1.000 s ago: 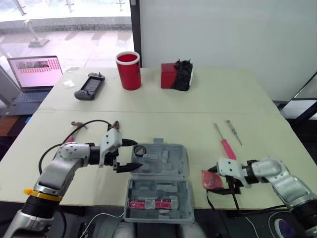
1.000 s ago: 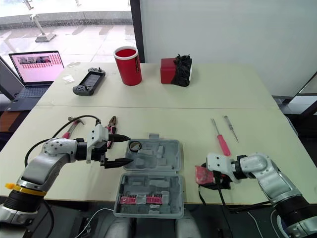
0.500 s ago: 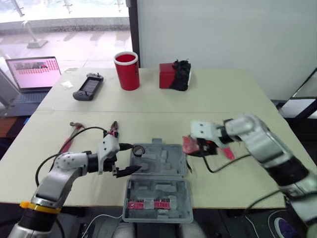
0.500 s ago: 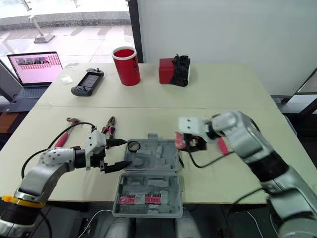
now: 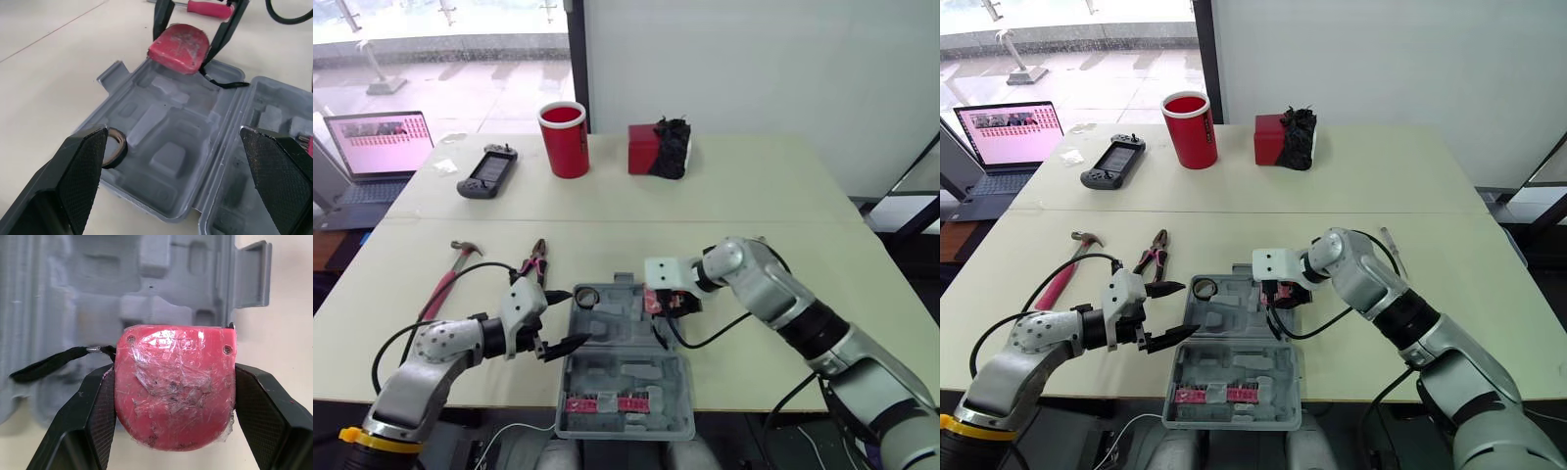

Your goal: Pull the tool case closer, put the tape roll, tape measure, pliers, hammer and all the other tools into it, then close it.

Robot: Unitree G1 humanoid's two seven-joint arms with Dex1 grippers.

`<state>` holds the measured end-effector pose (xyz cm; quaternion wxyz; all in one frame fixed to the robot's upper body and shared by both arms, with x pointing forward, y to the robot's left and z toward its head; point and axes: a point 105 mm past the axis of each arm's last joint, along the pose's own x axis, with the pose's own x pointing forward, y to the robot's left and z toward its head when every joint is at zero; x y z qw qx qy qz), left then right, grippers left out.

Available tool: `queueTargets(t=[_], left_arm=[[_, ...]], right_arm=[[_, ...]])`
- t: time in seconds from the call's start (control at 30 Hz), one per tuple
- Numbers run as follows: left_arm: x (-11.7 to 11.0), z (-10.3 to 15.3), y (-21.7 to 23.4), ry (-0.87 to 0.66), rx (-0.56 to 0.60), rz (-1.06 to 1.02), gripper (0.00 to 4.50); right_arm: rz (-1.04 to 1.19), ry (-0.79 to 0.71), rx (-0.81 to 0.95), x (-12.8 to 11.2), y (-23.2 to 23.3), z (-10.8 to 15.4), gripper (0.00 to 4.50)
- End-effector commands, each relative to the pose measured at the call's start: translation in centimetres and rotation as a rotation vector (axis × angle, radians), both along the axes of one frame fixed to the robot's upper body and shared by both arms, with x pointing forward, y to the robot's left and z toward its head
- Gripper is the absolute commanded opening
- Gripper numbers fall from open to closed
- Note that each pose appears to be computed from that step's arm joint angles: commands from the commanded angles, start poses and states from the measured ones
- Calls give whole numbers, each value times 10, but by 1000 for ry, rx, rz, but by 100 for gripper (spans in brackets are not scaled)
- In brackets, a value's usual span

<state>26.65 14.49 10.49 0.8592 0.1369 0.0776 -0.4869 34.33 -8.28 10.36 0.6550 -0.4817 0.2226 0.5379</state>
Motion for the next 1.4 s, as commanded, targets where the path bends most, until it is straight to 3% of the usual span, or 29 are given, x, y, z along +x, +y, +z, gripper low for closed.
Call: queueTargets(t=[0.03,0.53,0.63,0.67,0.93,1.13,1.27,1.37,1.4], left_arm=[[-1,13,-1,-47,-4,-3,450],[-1,11,-7,-34,4,-37,450],[0,11,-10,-32,2,-43,450],[0,11,-10,-32,2,-44,450],[-2,11,-12,-19,0,-64,450],[0,11,-14,-20,-3,-65,450],[2,12,-13,-23,-3,-68,450],[3,12,-14,-26,-2,-73,450],[4,13,-14,-27,-2,-74,450]], right_arm=[[14,-58,-23,8,1,8,292],[7,-16,11,6,8,-1,292],[14,-56,-7,10,7,1,438],[23,-81,-19,11,7,3,445],[34,-73,87,2,7,36,445],[65,-130,421,-12,15,64,445],[-8,51,572,-19,7,61,445],[-49,64,562,-16,-2,50,361],[-53,67,568,-17,-3,47,313]])
